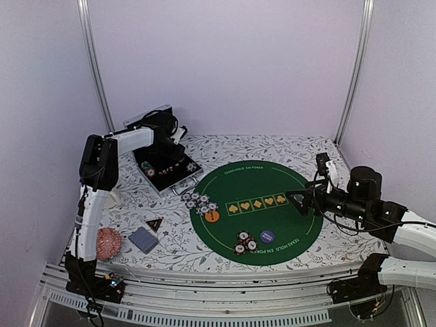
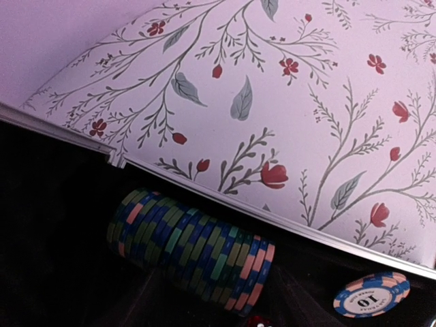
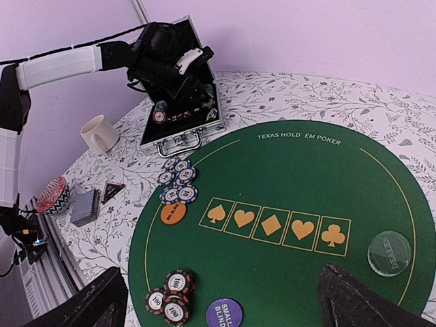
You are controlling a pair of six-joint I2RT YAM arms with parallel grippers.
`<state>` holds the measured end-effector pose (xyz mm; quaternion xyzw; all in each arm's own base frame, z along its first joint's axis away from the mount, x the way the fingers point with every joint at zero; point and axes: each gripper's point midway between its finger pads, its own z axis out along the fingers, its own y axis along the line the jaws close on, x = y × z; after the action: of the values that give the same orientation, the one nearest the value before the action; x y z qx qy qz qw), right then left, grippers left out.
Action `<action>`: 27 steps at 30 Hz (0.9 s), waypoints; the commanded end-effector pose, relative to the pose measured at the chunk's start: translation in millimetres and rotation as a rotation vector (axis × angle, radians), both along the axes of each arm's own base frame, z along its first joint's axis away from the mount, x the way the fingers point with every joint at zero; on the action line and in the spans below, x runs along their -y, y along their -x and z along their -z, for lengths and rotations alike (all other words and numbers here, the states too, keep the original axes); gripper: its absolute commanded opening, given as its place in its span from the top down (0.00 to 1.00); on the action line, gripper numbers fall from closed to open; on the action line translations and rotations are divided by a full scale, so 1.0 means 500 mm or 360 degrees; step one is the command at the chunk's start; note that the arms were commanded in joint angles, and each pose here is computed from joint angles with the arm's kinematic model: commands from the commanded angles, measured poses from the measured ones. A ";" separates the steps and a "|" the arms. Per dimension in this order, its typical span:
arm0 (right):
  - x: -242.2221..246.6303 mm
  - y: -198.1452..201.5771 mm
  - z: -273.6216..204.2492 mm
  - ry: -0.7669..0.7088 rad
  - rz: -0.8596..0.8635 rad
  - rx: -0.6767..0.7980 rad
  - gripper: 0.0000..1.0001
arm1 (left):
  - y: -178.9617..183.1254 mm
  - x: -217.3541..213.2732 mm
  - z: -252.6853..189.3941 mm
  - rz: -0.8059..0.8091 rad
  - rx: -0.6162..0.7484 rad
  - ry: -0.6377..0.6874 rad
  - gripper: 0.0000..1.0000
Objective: Distribute texas hold em gaming equipment
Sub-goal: Pick up the pile of poker chips from the chip case.
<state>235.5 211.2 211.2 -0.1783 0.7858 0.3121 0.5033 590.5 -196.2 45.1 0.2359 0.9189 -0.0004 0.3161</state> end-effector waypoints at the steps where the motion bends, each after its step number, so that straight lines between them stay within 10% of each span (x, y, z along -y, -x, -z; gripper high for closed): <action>1: -0.013 0.000 -0.036 -0.0066 -0.0038 0.0040 0.01 | 0.031 0.028 0.031 0.0142 -0.0091 0.0038 0.46; 27: -0.022 0.005 -0.029 -0.0060 -0.0085 0.0019 0.01 | 0.018 0.010 0.023 0.0135 -0.0029 -0.0100 0.39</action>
<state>231.8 217.9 206.0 -0.1904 0.7879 0.3250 0.4872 576.5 -207.1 43.1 0.2841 0.9083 -0.0196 0.3063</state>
